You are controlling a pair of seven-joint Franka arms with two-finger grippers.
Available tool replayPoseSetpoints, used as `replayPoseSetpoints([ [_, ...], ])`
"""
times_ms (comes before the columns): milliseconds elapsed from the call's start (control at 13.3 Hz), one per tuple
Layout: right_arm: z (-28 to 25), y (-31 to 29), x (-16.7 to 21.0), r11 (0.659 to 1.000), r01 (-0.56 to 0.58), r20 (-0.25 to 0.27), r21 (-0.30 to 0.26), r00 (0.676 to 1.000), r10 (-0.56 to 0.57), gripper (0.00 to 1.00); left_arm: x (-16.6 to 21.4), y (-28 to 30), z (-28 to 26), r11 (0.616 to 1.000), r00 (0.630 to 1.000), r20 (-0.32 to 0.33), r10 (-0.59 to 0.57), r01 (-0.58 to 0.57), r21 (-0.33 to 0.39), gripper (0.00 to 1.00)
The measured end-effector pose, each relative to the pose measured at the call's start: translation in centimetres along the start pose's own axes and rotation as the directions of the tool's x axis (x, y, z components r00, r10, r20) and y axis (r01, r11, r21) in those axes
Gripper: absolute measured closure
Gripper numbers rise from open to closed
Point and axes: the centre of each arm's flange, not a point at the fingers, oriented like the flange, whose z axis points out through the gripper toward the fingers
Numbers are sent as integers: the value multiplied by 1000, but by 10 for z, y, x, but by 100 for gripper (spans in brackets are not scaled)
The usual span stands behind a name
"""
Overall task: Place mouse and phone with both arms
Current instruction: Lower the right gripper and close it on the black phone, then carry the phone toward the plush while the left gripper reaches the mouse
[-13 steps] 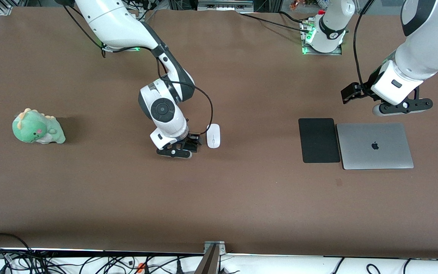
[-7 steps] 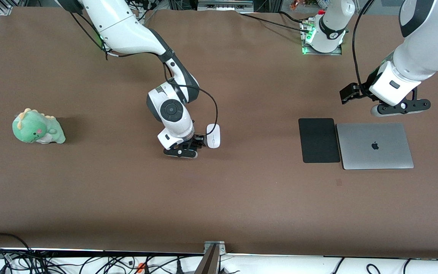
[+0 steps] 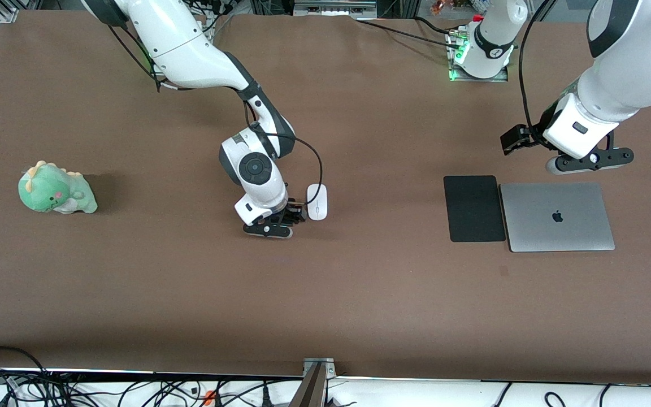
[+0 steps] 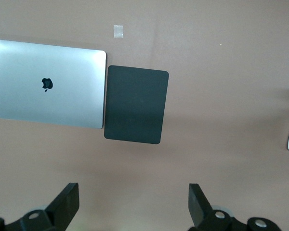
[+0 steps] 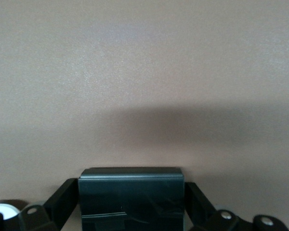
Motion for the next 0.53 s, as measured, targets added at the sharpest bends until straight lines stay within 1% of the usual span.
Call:
replayPoseSetpoints([
  [75, 0, 0, 0, 1000, 0, 0, 0, 1000, 0, 3, 1, 0, 1, 1000, 1000, 2, 0, 0, 0, 0],
  [225, -5, -1, 0, 1000, 2, -1, 0, 1000, -2, 16, 1, 0, 2, 1000, 1000, 4, 0, 0, 1, 0],
  [300, -7, -2, 0, 1000, 2, 0, -1, 1000, -2, 18, 1, 0, 2, 1000, 1000, 4, 0, 0, 1, 0],
  [526, -7, -2, 1, 1000, 2, 12, -12, 1000, -2, 19, 1, 1, 2, 1000, 1000, 4, 1, -1, 1, 0],
])
